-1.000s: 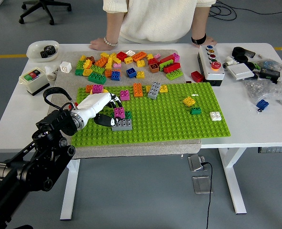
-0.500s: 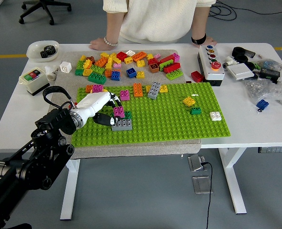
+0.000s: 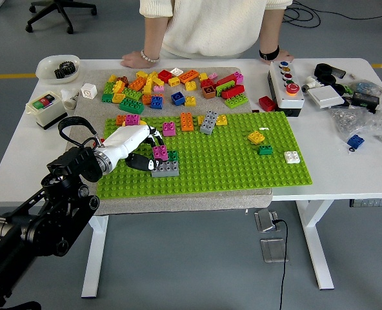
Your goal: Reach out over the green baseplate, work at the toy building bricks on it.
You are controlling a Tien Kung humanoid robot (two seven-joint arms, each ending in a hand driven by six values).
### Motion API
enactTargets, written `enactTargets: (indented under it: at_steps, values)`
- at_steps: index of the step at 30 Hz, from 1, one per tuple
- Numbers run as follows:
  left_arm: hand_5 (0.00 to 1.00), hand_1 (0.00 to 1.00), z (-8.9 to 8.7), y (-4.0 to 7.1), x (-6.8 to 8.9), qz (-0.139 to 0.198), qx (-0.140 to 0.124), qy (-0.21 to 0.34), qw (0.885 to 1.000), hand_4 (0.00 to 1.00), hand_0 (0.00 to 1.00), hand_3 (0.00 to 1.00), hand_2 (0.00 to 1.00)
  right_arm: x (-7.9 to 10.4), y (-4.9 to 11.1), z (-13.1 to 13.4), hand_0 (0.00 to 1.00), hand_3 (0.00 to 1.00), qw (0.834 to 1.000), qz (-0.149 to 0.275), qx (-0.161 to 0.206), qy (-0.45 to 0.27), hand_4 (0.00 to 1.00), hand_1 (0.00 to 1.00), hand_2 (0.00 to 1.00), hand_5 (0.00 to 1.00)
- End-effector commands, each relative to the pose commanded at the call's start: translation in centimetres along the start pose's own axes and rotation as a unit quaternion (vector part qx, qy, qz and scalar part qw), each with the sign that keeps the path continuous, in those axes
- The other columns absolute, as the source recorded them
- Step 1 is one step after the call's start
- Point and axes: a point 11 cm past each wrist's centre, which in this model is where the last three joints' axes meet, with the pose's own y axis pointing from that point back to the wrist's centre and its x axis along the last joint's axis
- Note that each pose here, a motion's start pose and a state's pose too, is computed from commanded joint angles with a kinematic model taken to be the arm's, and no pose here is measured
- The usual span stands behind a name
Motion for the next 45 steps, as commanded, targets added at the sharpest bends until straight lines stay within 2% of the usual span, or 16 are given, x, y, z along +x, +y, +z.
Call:
enactTargets:
  at_steps: [32, 45]
  values:
    - [0.184, 0.685, -0.16, -0.02, -0.06, -0.008, -0.003, -0.004, 1.0, 0.729, 0.756, 0.565, 0.563, -0.08, 0.0, 0.09, 0.744, 0.632, 1.0, -0.001, -0.001, 0.001, 0.856, 0.639, 0.68, 0.555]
    - [0.203, 0.691, -0.28, -0.08, -0.05, -0.006, -0.003, -0.005, 1.0, 0.777, 0.763, 0.605, 0.574, -0.12, 0.0, 0.16, 0.745, 0.627, 1.0, -0.002, -0.001, 0.002, 0.855, 0.641, 0.68, 0.556]
